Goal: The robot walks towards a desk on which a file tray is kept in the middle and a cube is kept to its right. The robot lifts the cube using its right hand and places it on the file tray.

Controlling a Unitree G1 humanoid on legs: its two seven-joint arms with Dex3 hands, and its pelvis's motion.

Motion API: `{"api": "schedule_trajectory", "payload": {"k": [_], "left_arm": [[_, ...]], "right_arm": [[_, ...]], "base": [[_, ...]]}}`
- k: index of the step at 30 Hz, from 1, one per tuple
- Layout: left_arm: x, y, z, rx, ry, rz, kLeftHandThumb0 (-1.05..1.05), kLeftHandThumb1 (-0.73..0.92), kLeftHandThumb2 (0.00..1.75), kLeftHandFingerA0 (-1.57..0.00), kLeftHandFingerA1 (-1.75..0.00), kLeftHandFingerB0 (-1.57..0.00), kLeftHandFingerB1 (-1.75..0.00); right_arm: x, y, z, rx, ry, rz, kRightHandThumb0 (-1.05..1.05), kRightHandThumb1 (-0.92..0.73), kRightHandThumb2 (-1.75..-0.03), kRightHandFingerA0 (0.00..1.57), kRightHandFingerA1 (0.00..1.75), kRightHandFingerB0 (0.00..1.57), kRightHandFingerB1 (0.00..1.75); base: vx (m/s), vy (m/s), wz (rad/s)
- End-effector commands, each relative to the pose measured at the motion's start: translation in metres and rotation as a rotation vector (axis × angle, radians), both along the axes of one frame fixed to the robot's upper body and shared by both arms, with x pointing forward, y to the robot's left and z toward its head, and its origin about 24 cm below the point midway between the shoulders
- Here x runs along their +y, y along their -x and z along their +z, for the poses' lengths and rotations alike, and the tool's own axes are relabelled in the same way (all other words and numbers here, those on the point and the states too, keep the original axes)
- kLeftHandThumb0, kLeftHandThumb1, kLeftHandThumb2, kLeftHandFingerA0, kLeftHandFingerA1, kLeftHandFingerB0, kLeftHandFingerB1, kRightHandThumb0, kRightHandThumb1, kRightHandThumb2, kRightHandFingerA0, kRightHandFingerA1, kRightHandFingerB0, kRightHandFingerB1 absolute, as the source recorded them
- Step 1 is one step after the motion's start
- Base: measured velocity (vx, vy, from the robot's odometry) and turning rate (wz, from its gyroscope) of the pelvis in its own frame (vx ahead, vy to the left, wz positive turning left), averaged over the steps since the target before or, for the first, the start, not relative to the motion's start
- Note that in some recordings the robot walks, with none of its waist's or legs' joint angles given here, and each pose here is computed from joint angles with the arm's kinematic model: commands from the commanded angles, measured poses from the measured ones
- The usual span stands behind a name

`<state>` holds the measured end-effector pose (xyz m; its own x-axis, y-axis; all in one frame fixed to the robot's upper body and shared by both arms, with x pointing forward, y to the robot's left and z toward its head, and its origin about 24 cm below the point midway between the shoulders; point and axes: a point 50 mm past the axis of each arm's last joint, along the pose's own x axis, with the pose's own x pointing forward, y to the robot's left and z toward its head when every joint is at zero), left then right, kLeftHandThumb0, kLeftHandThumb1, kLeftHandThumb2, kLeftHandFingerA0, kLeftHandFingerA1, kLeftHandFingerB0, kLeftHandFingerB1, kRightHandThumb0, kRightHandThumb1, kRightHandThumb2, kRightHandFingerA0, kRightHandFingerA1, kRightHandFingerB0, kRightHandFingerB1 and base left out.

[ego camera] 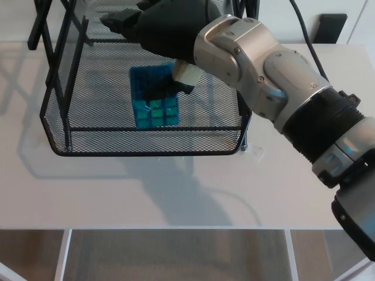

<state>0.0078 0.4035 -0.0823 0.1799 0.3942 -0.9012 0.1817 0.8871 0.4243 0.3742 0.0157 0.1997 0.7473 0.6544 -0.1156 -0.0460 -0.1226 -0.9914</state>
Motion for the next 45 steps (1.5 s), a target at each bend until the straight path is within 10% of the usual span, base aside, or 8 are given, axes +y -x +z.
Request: {"api": "schedule_trajectory", "payload": {"k": [1, 11, 12, 15, 18, 19, 20, 45], "left_arm": [[-0.040, -0.183, 0.183, -1.395, 0.322, -0.314, -1.02, 0.74, 0.77, -0.24, -0.80, -0.18, -0.66], [-0.013, -0.176, 0.181, -1.275, 0.203, -0.196, -1.05, 0.61, 1.13, -0.27, -0.88, -0.15, -0.73], [-0.076, -0.195, 0.151, -1.111, 0.424, -0.476, -1.05, 0.68, 0.63, -0.07, -0.95, -0.20, -0.73], [-0.104, -0.197, 0.151, -1.035, 0.483, -0.619, -1.04, 0.52, 1.01, -0.13, -0.86, -0.07, -0.73], [-0.090, -0.181, 0.137, -0.976, 0.457, -0.562, -1.05, 0.68, 0.62, -0.05, -1.07, -0.06, -0.87], [-0.080, -0.166, 0.130, -0.890, 0.393, -0.555, -1.05, 0.55, 1.05, -0.13, -0.86, -0.07, -0.73], [-0.067, -0.152, 0.120, -0.812, 0.358, -0.517, -1.05, 0.71, 0.62, -0.03, -1.09, -0.08, -0.88], [-0.072, -0.139, 0.127, -0.794, 0.365, -0.507, -1.05, 0.71, 0.62, -0.03, -1.09, -0.08, -0.88]], "right_arm": [[-0.292, 0.106, 0.093, -0.081, -0.779, -0.342, -0.82, -0.56, -0.93, 0.04, 0.26, 0.03, 0.15], [-0.363, 0.128, 0.135, -0.321, -0.984, -0.497, -0.86, -0.56, -0.95, 0.08, 0.48, 0.00, 0.21], [-0.317, 0.115, 0.096, -0.165, -0.832, -0.458, -0.77, -0.51, -0.88, 0.07, 0.46, 0.04, 0.32], [-0.288, 0.118, 0.088, -0.135, -0.694, -0.380, -0.73, -0.49, -0.94, 0.00, 0.35, 0.00, 0.30], [-0.303, 0.129, 0.116, -0.170, -0.732, -0.383, -0.75, -0.51, -0.90, 0.01, 0.28, 0.00, 0.25], [-0.319, 0.140, 0.133, -0.199, -0.792, -0.464, -0.75, -0.48, -0.88, 0.06, 0.59, 0.00, 0.26], [-0.333, 0.150, 0.146, -0.263, -0.832, -0.522, -0.73, -0.67, -0.60, 0.09, 0.74, 0.00, 0.31], [-0.370, 0.179, 0.170, -0.368, -0.872, -0.461, -0.67, -0.49, -0.90, 0.00, 0.51, 0.00, 0.28]], "base": [[0.00, 0.000, 0.00], [0.00, 0.000, 0.05], [0.00, 0.000, 0.00], [0.00, 0.000, 0.00], [-0.01, -0.014, 0.07], [-0.01, -0.019, 0.07], [-0.01, -0.020, 0.09], [0.00, -0.001, 0.00]]}}
